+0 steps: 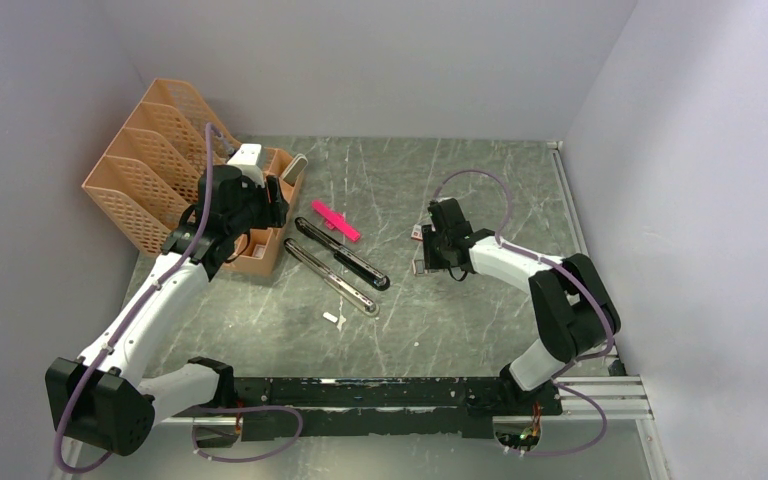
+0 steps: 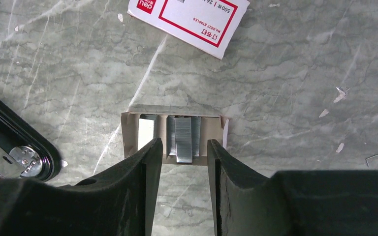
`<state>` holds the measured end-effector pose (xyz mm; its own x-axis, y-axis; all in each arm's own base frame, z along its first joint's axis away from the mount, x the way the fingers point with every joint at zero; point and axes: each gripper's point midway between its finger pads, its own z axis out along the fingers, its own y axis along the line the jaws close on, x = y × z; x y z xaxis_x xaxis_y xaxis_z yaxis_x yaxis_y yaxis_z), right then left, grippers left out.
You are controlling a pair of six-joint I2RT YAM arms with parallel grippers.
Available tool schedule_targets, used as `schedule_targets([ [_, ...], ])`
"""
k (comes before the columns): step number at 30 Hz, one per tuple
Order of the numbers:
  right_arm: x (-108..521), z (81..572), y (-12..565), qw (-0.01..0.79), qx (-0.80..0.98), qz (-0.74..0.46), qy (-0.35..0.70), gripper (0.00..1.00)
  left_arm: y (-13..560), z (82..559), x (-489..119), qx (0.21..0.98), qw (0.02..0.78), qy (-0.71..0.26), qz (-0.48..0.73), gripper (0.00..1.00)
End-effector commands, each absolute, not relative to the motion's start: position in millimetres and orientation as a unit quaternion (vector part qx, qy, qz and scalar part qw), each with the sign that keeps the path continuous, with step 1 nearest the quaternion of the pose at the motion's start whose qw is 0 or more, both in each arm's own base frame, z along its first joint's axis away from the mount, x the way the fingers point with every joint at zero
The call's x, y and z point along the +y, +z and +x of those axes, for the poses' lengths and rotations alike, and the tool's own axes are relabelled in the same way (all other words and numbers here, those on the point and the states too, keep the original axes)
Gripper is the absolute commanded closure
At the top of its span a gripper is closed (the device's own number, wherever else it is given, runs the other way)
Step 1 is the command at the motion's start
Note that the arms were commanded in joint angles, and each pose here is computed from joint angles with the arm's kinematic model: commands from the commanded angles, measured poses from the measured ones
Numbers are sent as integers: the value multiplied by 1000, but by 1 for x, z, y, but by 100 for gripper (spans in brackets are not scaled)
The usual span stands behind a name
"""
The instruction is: Load the staples into the stapler
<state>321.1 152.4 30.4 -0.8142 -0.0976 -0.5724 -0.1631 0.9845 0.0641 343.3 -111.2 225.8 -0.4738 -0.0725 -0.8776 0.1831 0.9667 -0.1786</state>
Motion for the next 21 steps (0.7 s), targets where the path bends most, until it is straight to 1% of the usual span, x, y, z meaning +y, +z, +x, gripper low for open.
schedule_targets([
  [1,151,321,28,293,952,-66,54,57,234,345,-112,839,527,-135,36,40],
  [21,150,320,14,275,958,-71,47,56,234,344,-113,838,527,-136,37,40],
])
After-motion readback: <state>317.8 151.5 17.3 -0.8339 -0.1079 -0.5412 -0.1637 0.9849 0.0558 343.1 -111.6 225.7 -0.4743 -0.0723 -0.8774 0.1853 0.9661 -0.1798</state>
